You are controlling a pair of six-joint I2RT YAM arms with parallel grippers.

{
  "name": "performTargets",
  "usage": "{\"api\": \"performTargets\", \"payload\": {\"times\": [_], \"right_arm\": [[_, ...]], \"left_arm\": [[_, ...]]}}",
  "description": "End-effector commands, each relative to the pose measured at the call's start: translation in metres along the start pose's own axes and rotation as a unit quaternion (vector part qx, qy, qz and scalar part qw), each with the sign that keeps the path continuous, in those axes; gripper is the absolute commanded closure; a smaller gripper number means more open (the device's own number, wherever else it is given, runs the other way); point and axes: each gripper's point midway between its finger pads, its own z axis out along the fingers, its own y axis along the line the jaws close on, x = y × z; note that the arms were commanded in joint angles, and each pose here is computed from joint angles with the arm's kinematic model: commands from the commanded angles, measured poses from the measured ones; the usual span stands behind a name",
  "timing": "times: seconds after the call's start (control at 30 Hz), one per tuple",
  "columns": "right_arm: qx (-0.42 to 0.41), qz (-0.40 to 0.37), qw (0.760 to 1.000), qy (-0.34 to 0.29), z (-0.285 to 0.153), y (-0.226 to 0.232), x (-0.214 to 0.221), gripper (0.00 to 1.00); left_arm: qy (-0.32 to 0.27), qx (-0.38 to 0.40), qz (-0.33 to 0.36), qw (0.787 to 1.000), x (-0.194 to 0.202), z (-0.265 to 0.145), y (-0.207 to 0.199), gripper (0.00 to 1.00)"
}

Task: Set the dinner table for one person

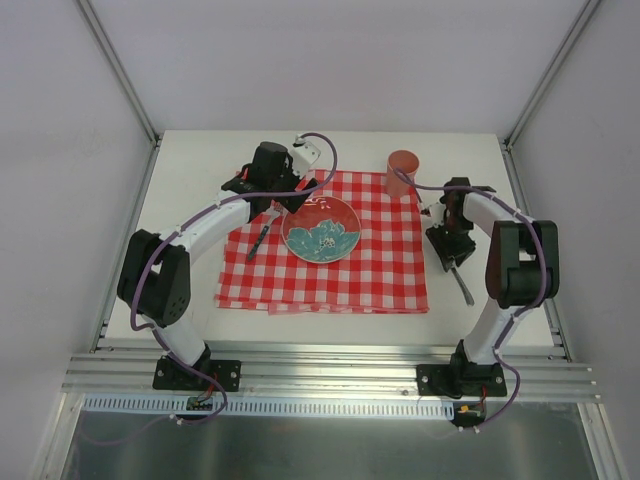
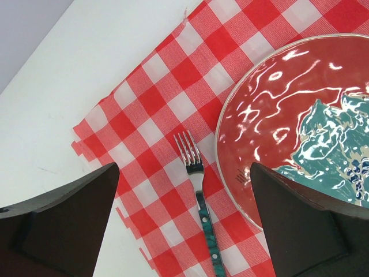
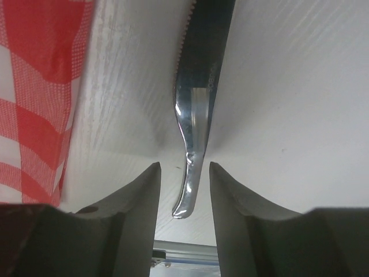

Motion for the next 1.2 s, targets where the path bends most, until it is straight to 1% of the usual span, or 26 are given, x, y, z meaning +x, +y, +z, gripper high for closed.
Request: {"api": "performTargets", "payload": {"times": [0.0,0.13,0.23,0.27,0.3,0.47,0.63,0.67,0.9,1.07,1.17], "right_arm": [[0.001,0.002,1.0,0.0,0.005,-0.007,-0.007,0.58],[-0.009,0.0,1.0,0.016,0.016,-0.008,-0.003,0.6],[-0.017,-0.001,1.0,0.023,0.02,-0.006,0.002,0.82],[-0.021,-0.003,1.0,0.019,0.02,-0.005,0.002,0.98],[-0.022,-0.002,1.0,0.02,0.02,-0.004,0.003,1.0],[-0.025,0.007,0.999,0.021,0.018,-0.004,0.007,1.0],[-0.008,0.012,1.0,-0.013,-0.005,-0.007,0.003,1.0],[-0.024,0.012,0.999,-0.018,-0.007,-0.002,0.001,1.0],[-0.026,0.023,0.999,-0.029,-0.02,0.0,-0.002,1.0],[-0.037,0.032,0.998,-0.051,-0.04,0.004,-0.012,1.0],[-0.039,0.016,0.997,-0.068,-0.054,0.014,-0.021,1.0]], "left_arm": [[-0.028,-0.012,0.004,1.0,-0.018,-0.012,0.005,0.01],[-0.028,-0.013,0.007,0.999,-0.019,-0.012,0.005,0.01],[-0.029,-0.015,0.008,0.999,-0.019,-0.013,0.006,0.01],[-0.029,-0.015,0.01,0.999,-0.02,-0.013,0.006,0.01],[-0.028,-0.015,0.009,0.999,-0.019,-0.012,0.006,0.01],[-0.029,-0.012,0.006,0.999,-0.02,-0.011,0.004,0.01],[-0.027,-0.009,0.003,1.0,-0.019,-0.008,0.002,0.01],[-0.027,-0.008,0.002,1.0,-0.019,-0.007,0.002,0.01],[-0.024,-0.004,-0.001,1.0,-0.016,-0.004,-0.001,0.01],[-0.023,-0.003,-0.001,1.0,-0.015,-0.003,-0.001,0.01],[-0.022,-0.001,-0.002,1.0,-0.014,-0.001,-0.003,0.01]]}}
